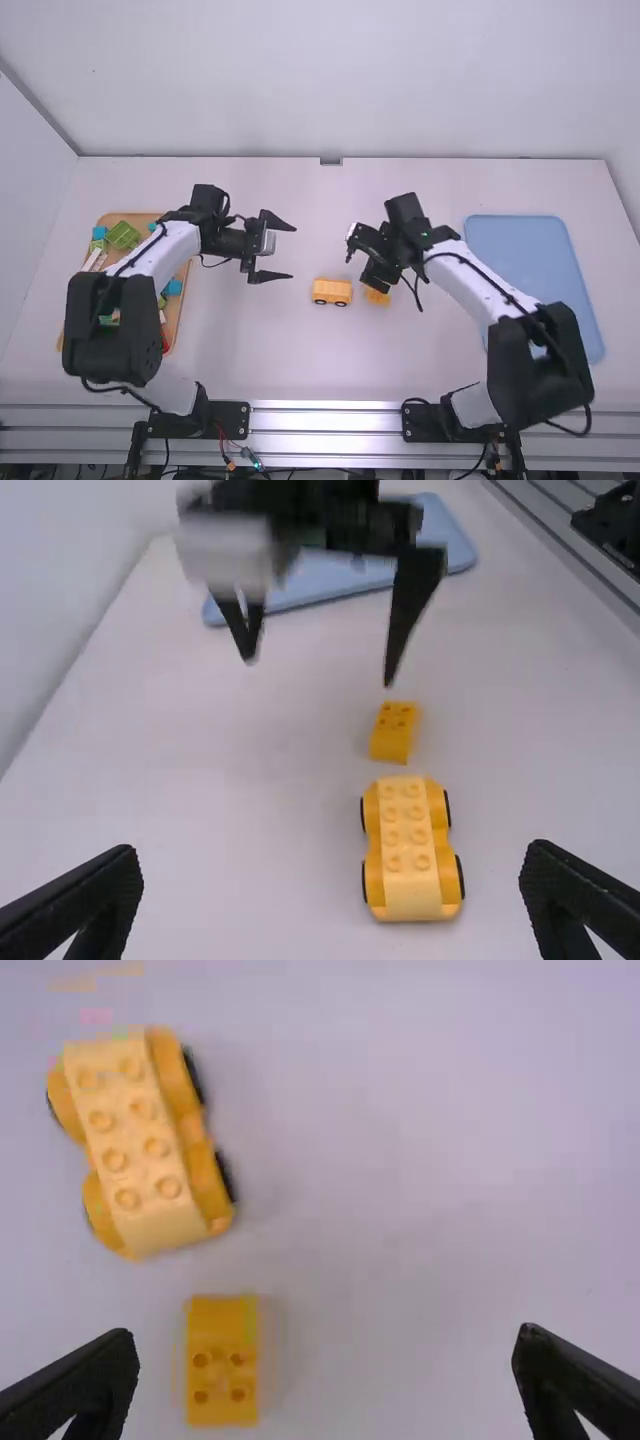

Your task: Assemble lego blocks to make yellow taxi

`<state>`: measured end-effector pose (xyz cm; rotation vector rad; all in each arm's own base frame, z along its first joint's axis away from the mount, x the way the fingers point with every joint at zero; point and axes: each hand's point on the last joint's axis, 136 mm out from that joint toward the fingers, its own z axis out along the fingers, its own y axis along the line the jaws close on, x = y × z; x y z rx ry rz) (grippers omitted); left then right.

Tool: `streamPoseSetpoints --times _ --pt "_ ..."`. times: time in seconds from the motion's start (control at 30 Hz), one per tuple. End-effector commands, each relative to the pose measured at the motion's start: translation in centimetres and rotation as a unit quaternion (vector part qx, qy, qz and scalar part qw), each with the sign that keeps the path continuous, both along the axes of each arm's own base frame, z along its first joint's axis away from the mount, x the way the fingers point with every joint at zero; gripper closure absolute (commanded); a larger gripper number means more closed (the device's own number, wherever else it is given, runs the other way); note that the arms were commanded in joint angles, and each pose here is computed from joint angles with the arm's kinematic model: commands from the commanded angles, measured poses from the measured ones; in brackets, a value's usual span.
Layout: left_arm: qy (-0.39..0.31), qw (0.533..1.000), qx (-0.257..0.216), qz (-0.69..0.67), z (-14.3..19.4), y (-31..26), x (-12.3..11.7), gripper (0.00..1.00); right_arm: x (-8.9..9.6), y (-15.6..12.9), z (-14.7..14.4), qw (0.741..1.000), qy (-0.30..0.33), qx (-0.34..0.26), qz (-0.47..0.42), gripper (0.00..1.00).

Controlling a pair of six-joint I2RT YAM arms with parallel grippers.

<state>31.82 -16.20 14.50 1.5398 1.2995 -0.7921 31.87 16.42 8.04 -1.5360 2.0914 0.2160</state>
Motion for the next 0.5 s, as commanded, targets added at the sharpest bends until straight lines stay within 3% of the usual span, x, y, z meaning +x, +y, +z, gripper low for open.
streamPoseSetpoints --times 0.0,0.2,0.47 --pt "0.044 0.999 -0.028 -0.003 -1.1 -0.4 -0.3 0.01 -3.4 0.6 -1.3 0.995 0.028 0.079 0.05 0.01" --pt "0.082 0.996 -0.037 0.008 -3.5 -0.5 0.9 0.01 -5.1 -0.8 -3.4 0.978 -0.004 0.203 0.043 0.01" --pt "0.101 0.994 -0.038 -0.002 -4.4 -1.8 0.9 0.01 -5.7 -2.3 -6.1 0.967 -0.025 0.25 0.038 0.01"
